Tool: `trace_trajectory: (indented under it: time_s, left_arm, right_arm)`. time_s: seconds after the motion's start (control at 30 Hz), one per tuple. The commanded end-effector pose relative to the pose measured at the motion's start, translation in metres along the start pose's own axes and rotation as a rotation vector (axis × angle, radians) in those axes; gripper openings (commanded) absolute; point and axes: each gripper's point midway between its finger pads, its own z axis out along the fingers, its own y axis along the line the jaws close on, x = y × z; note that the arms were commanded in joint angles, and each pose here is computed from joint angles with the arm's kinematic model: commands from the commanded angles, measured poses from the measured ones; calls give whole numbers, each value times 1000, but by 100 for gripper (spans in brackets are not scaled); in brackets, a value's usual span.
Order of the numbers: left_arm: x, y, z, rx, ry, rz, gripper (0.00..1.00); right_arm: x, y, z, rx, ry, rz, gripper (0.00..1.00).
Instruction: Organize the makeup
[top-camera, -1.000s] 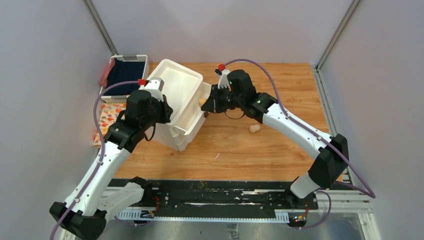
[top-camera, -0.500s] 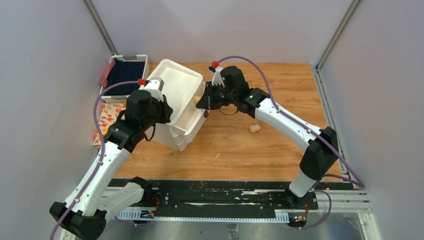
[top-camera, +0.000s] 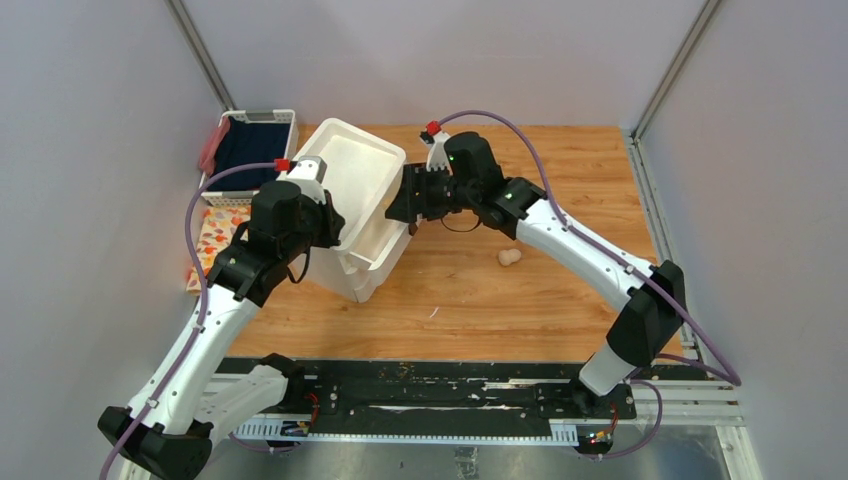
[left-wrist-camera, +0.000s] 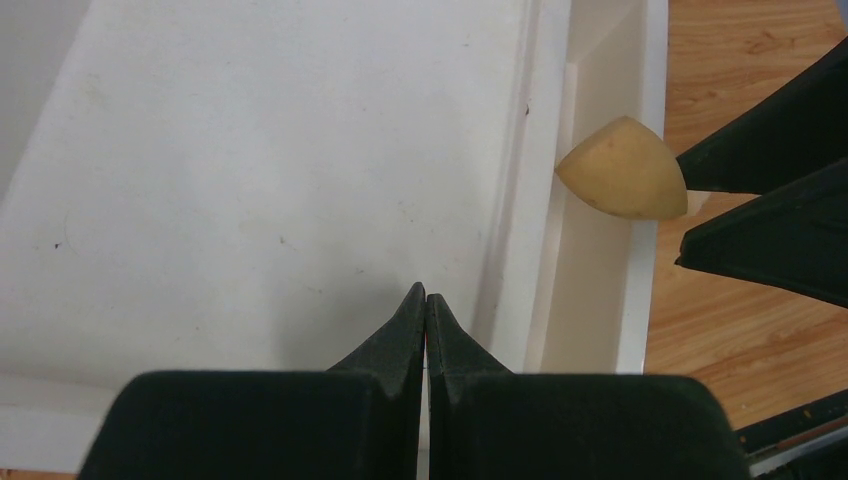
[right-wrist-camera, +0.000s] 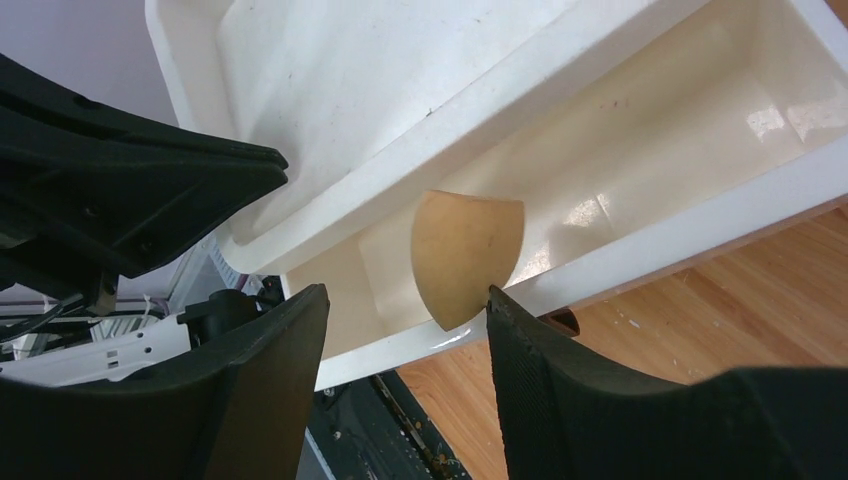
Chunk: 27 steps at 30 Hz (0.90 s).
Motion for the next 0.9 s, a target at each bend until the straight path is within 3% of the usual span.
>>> trace_trajectory:
  time_s: [0.0, 0.27, 0.37, 0.5, 0.67, 0.87]
  left_arm:
    - [0, -1, -3, 5, -6, 9, 0]
    - [1, -2, -3, 8, -3, 6, 0]
    - [0, -2, -3, 8, -5, 7, 0]
    - [0, -2, -2, 9, -7, 6, 0]
    - [2, -6, 2, 31, 2, -6, 0]
    - [0, -7, 1, 34, -4, -6, 0]
  right_arm:
    - [-12, 11, -22, 12, -52, -42, 64]
    - [-16, 6, -35, 64, -91, -55, 64]
    - [-19, -11, -55, 175, -151, -61, 63]
    - [-3, -69, -90, 448, -182, 23, 60]
    - [39, -134, -119, 772, -79, 55, 59]
    - [68, -181, -121, 925, 72, 94, 58]
